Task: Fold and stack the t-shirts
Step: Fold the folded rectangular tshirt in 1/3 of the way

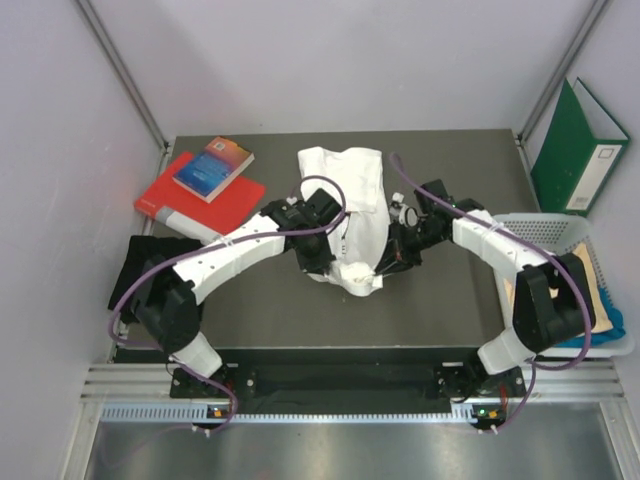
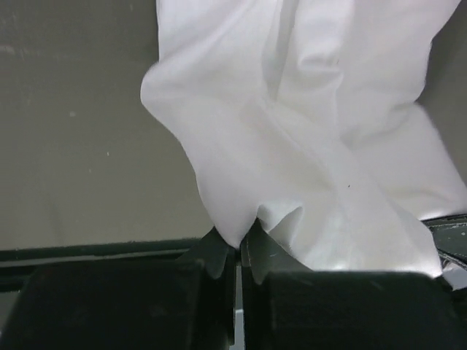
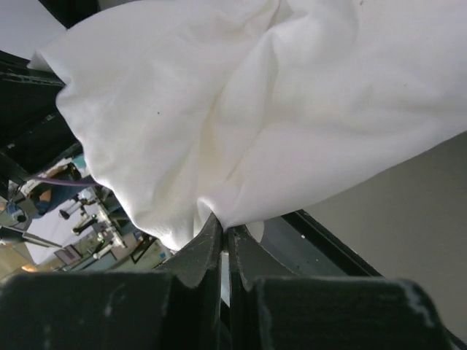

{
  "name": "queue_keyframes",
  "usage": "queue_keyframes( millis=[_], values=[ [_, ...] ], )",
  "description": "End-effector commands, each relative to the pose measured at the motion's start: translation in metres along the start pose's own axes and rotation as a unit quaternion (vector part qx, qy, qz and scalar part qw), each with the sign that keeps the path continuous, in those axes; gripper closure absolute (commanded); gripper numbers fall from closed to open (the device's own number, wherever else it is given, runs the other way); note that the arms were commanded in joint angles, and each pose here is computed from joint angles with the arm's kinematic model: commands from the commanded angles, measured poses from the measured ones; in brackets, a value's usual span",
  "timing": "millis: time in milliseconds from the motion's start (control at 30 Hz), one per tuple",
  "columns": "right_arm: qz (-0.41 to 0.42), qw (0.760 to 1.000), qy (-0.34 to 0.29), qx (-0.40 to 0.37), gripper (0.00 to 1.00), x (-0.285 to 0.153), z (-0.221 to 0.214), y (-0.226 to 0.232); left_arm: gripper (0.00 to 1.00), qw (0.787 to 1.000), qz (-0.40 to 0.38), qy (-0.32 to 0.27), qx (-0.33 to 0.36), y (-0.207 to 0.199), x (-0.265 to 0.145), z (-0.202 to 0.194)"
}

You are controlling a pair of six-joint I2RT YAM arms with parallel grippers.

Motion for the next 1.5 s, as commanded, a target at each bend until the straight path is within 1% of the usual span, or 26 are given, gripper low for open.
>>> queue_keyframes(
  millis=[0, 133, 267, 300, 500, 567, 600, 633, 667, 700, 733, 767, 800, 833, 900, 933, 967, 1033, 1067, 1100, 1133, 1200, 1233, 1267, 1300, 1467],
  values=[
    [-0.013, 1.0, -0.02, -0.008, 1.0, -0.009, 0.029, -0.009, 1.0, 1.0, 0.016, -0.025, 0.009, -0.002, 0.009, 0.036],
    [-0.025, 0.999, -0.036, 0.001, 1.0, -0.011, 0.063, -0.03, 1.0, 1.0, 0.012, -0.023, 0.001, -0.007, 0.026, 0.065],
    [-0.021, 0.998, -0.054, -0.022, 1.0, -0.013, 0.106, -0.03, 1.0, 1.0, 0.009, -0.029, 0.001, -0.013, 0.04, 0.095],
    [-0.02, 0.999, -0.044, -0.016, 1.0, -0.006, 0.113, -0.038, 1.0, 0.999, 0.009, -0.031, -0.002, -0.018, 0.045, 0.104],
    [-0.007, 0.999, -0.048, -0.025, 0.99, 0.003, 0.161, -0.04, 1.0, 1.0, 0.011, -0.022, 0.0, -0.022, 0.067, 0.138],
    [-0.004, 0.998, -0.061, -0.033, 0.98, 0.002, 0.177, -0.037, 1.0, 1.0, 0.017, -0.02, -0.002, -0.02, 0.076, 0.147],
    [-0.002, 0.998, -0.059, -0.027, 0.97, 0.008, 0.182, -0.041, 1.0, 1.0, 0.011, -0.007, -0.004, -0.021, 0.079, 0.146],
    [0.001, 0.997, -0.069, -0.036, 0.92, 0.006, 0.193, -0.037, 0.99, 1.0, 0.011, -0.005, -0.008, -0.02, 0.082, 0.149],
    [0.003, 0.996, -0.074, -0.041, 0.87, 0.007, 0.199, -0.038, 0.68, 1.0, 0.008, -0.001, -0.013, -0.019, 0.084, 0.153],
    [-0.002, 0.996, -0.079, -0.038, 0.78, 0.01, 0.206, -0.043, 0.48, 1.0, 0.001, 0.001, -0.014, -0.021, 0.083, 0.155],
    [-0.014, 0.995, -0.093, -0.044, 0.68, 0.007, 0.214, -0.043, 0.32, 1.0, 0.004, -0.002, -0.016, -0.02, 0.081, 0.157],
    [-0.015, 0.99, -0.125, -0.059, 0.64, -0.001, 0.224, -0.037, 0.01, 1.0, -0.002, -0.016, -0.017, -0.022, 0.071, 0.161],
    [-0.018, 0.987, -0.147, -0.067, 0.59, -0.009, 0.23, -0.034, 0.01, 0.999, -0.006, -0.033, -0.014, -0.023, 0.066, 0.167],
    [-0.031, 0.984, -0.163, -0.064, 0.49, -0.01, 0.229, -0.039, 0.01, 0.999, -0.013, -0.044, -0.012, -0.024, 0.059, 0.169],
    [-0.022, 0.967, -0.233, -0.099, 0.4, -0.037, 0.241, -0.014, 0.01, 0.997, -0.033, -0.069, -0.003, -0.025, 0.039, 0.169],
    [-0.029, 0.962, -0.25, -0.104, 0.36, -0.041, 0.24, -0.014, 0.01, 0.996, -0.042, -0.081, -0.002, -0.025, 0.033, 0.172],
    [-0.032, 0.954, -0.272, -0.121, 0.33, -0.056, 0.238, -0.001, 0.01, 0.995, -0.048, -0.086, -0.001, -0.022, 0.023, 0.167],
    [-0.043, 0.951, -0.277, -0.133, 0.32, -0.063, 0.23, 0.005, 0.01, 0.994, -0.056, -0.093, 0.002, -0.019, 0.015, 0.164],
    [-0.047, 0.945, -0.283, -0.155, 0.32, -0.071, 0.224, 0.015, 0.01, 0.994, -0.056, -0.092, 0.004, -0.013, 0.011, 0.157],
    [-0.05, 0.946, -0.276, -0.165, 0.32, -0.068, 0.218, 0.02, 0.01, 0.994, -0.057, -0.092, 0.004, -0.01, 0.009, 0.154],
    [-0.061, 0.948, -0.265, -0.164, 0.39, -0.069, 0.21, 0.02, 0.01, 0.994, -0.055, -0.092, 0.003, -0.007, 0.007, 0.151],
    [-0.053, 0.943, -0.265, -0.196, 0.58, -0.071, 0.197, 0.036, 0.01, 0.994, -0.052, -0.092, 0.0, 0.002, 0.005, 0.142],
    [-0.047, 0.944, -0.258, -0.2, 0.82, -0.065, 0.189, 0.035, 0.01, 0.995, -0.051, -0.091, 0.001, 0.005, 0.005, 0.138],
    [-0.042, 0.943, -0.257, -0.207, 0.96, -0.064, 0.183, 0.04, 0.01, 0.994, -0.057, -0.093, 0.0, 0.008, 0.007, 0.135],
    [-0.044, 0.946, -0.243, -0.21, 1.0, -0.054, 0.176, 0.041, 0.01, 0.994, -0.058, -0.093, 0.0, 0.01, 0.008, 0.133],
    [-0.037, 0.975, -0.139, -0.17, 1.0, 0.009, 0.158, 0.01, 0.14, 0.997, -0.042, -0.072, -0.001, 0.014, 0.03, 0.129]
  ],
)
Point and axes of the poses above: each gripper's point midway between its finger pads, its own x axis out along the fingers, its own y axis along the line the jaws close on, z = x × y, the point moved 3 cm from there along -x, back along the fingers, and after that the axes turned 1 degree about -x, right-handed, at the moved point
